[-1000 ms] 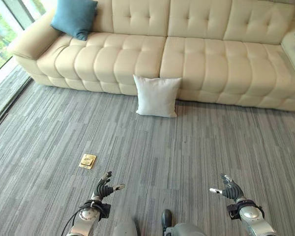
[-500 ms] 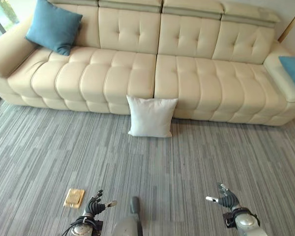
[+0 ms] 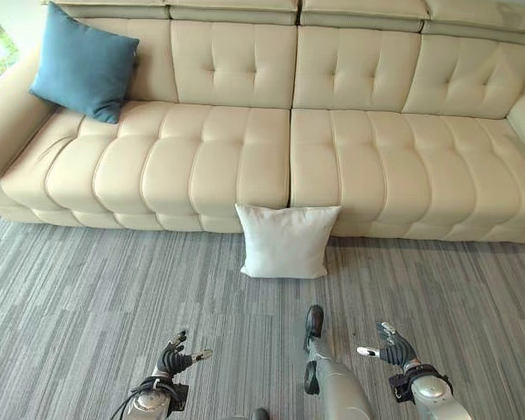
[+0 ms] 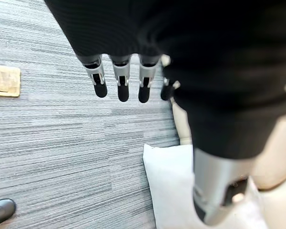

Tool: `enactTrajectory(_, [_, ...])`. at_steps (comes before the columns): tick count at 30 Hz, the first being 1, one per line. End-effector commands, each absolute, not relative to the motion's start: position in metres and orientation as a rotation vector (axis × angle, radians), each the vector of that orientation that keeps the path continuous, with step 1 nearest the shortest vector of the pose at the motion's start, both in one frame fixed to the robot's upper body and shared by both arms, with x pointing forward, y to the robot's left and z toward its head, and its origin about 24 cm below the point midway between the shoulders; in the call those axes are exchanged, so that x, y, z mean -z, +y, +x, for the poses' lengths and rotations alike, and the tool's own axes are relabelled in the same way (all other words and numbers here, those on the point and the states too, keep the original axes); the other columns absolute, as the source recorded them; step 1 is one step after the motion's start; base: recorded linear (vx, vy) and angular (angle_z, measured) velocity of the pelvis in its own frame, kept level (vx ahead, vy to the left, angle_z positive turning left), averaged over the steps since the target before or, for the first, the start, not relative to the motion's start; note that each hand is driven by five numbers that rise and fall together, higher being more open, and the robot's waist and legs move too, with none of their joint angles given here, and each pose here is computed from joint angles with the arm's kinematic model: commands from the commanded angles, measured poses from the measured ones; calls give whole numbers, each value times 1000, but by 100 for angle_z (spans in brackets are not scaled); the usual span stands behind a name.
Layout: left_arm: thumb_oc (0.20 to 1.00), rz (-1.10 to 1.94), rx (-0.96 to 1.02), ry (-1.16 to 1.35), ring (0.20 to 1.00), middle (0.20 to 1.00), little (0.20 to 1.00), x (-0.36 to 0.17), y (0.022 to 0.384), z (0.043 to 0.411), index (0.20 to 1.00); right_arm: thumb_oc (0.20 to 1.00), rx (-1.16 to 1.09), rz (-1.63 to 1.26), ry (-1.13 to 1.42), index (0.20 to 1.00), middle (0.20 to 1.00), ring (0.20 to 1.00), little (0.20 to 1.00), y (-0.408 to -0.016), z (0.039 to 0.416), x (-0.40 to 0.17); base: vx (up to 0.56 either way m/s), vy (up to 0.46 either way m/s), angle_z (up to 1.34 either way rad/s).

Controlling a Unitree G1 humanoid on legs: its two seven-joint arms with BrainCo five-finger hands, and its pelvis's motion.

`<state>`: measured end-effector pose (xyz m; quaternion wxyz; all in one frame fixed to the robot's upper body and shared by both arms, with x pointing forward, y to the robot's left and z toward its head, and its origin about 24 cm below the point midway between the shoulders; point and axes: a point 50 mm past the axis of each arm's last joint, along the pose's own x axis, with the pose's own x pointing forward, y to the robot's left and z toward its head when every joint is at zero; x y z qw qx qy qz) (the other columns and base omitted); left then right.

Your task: Pick up all the scattered cushions and arrange them neatly on the sofa.

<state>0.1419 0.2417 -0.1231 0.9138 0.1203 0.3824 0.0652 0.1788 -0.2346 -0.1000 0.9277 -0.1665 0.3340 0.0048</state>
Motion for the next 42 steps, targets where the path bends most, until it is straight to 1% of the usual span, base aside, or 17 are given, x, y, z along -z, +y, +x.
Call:
enactTrajectory(1, [1000, 276, -155, 689, 1000, 1000, 1000, 108, 255, 154, 1000, 1000, -12, -374, 555, 1000, 1000, 1000, 1000, -244, 194, 77, 444, -400, 58])
enactTrajectory(7, [1000, 257, -99, 661, 1000, 1000, 1000, 105, 243, 161, 1000, 1000, 12, -389, 567, 1000, 1000, 1000, 1000, -254, 191, 77, 325, -289, -8])
enactTrajectory(18, [1000, 303, -89, 678, 1000, 1000, 1000, 106, 249, 156, 1000, 1000, 28, -416, 570, 1000, 1000, 1000, 1000, -257, 192, 76, 97, 46, -27])
enactTrajectory(23, [1000, 327, -85, 657, 1000, 1000, 1000, 101, 253, 162, 1000, 1000, 21, -406, 592, 1000, 1000, 1000, 1000, -254, 188, 81, -8, 83, 7])
enactTrajectory(28, [1000, 324, -96, 673, 1000, 1000, 1000, 104, 254, 159, 1000, 1000, -10, -403, 601, 1000, 1000, 1000, 1000, -246, 189, 84, -17, 7, 6])
enactTrajectory(38, [1000, 299, -87, 599, 1000, 1000, 1000, 94, 243, 176, 1000, 1000, 19, -431, 579, 1000, 1000, 1000, 1000, -249, 202, 79, -100, 67, 17])
enactTrajectory(42, [1000, 328, -110, 591, 1000, 1000, 1000, 92, 249, 181, 1000, 1000, 40, -441, 592, 1000, 1000, 1000, 1000, -248, 207, 80, -77, 204, 1])
